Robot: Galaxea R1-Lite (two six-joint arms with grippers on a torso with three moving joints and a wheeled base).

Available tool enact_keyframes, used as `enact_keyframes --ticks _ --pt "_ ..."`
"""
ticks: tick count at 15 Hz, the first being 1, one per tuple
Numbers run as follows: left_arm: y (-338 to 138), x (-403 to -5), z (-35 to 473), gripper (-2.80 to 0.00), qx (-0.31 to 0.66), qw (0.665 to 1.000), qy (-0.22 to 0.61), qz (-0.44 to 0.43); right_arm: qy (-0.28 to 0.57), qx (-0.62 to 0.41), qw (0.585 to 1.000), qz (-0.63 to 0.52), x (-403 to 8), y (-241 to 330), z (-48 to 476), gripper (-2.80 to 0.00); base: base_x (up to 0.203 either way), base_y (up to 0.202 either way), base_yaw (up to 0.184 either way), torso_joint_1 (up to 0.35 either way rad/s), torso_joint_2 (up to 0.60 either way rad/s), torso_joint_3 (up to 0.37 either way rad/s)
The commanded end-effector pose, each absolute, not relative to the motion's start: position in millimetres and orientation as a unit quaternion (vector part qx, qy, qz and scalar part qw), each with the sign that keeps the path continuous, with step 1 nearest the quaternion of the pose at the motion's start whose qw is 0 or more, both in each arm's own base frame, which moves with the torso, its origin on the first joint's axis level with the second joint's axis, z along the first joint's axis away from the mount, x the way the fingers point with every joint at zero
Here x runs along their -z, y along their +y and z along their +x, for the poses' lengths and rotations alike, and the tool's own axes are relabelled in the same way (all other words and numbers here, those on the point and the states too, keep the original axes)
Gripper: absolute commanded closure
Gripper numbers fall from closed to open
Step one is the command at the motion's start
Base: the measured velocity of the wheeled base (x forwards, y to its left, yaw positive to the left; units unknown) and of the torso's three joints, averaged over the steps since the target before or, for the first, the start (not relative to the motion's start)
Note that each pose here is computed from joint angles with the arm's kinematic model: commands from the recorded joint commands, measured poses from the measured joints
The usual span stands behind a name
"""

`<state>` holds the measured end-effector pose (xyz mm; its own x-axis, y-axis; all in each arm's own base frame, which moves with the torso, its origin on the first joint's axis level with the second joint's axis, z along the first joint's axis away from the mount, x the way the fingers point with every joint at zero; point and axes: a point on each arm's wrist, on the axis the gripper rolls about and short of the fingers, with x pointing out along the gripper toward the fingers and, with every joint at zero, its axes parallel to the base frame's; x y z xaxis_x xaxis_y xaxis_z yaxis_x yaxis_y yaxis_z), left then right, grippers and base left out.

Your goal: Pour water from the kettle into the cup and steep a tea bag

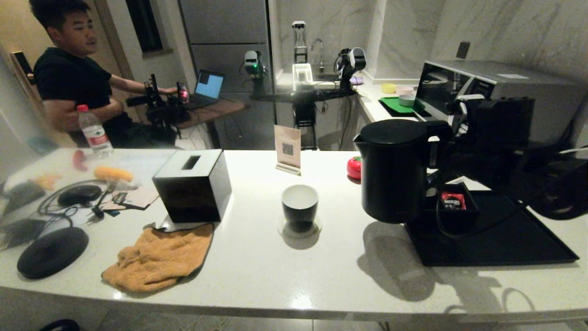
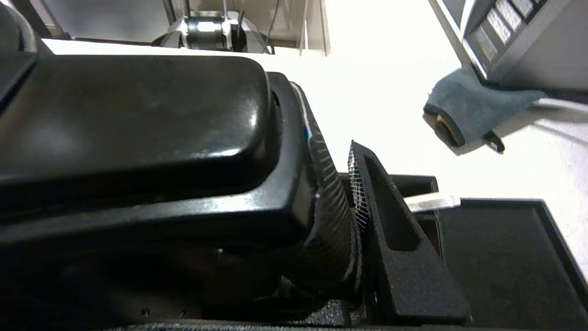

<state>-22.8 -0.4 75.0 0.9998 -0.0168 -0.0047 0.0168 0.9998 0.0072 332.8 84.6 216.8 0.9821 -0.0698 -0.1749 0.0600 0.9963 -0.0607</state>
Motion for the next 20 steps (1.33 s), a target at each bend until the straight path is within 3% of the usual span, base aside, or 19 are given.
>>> enact_keyframes --ticks 1,20 --pt "0 -75 -23 0.0 0.008 1.0 0.002 0.004 0.092 0.022 0.995 -0.044 -213 92 333 0.0 0.0 0.0 0.0 0.0 0.0 0.0" --pt "0 -75 -23 0.0 0.008 1.0 0.002 0.004 0.098 0.029 0.986 -0.13 -203 133 331 0.0 0.0 0.0 0.0 0.0 0.0 0.0"
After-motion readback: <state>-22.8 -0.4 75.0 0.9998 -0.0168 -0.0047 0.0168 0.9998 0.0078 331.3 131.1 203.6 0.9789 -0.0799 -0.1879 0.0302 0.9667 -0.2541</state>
